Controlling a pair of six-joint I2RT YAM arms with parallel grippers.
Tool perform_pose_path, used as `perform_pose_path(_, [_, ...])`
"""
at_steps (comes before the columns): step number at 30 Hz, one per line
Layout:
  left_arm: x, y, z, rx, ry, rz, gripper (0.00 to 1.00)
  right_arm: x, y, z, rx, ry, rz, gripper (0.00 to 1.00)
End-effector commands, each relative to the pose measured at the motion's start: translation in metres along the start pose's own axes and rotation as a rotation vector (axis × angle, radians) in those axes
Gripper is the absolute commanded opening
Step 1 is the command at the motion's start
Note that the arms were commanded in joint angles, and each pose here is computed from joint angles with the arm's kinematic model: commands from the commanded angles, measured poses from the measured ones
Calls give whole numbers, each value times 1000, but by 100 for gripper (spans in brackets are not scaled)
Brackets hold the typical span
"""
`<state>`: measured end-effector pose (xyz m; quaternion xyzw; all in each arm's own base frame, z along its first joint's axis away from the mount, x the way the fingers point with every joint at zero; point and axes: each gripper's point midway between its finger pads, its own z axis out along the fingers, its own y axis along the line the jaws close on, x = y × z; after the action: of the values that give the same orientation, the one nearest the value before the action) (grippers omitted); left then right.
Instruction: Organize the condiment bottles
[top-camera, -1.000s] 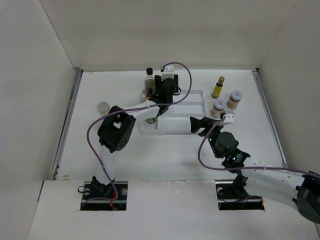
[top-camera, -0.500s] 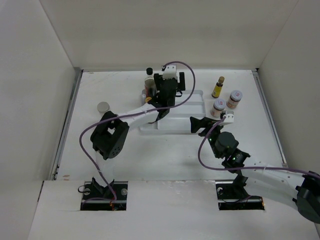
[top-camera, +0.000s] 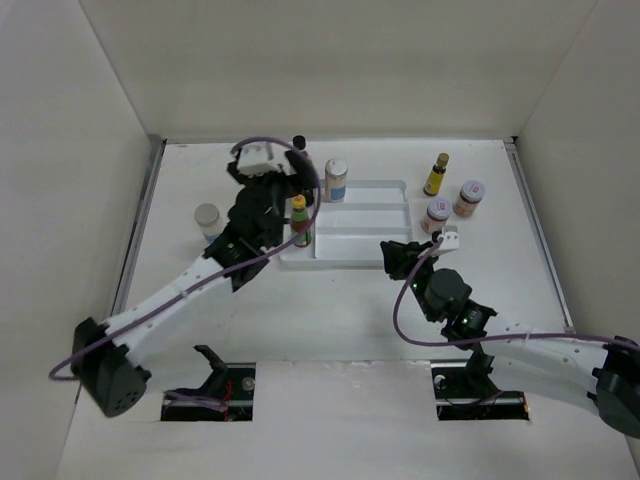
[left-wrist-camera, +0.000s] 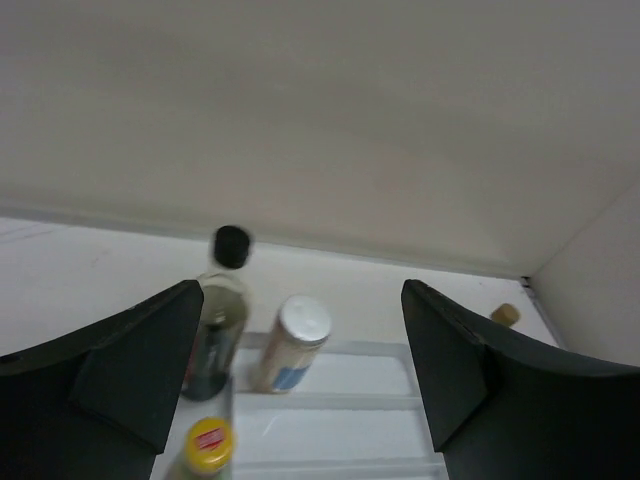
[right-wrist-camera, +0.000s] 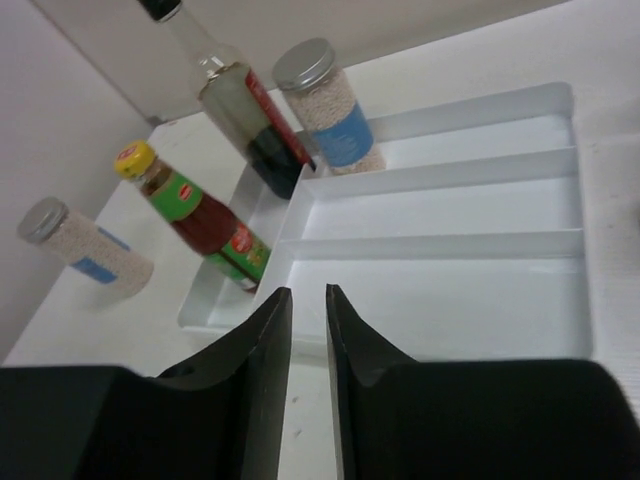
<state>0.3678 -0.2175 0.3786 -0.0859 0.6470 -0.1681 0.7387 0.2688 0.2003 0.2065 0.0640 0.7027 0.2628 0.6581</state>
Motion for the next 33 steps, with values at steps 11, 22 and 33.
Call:
perform_pose_path(11, [42, 223, -76, -596, 249, 142, 85, -28, 33, -19, -129, -69, 104, 89])
perform_pose_path(22, [91, 266, -42, -698, 354, 122, 85, -62, -1, -32, -91, -183, 221, 92])
perform_pose_path(33, [104, 300, -35, -779, 317, 116, 80, -46, -3, -21, -84, -123, 205, 92])
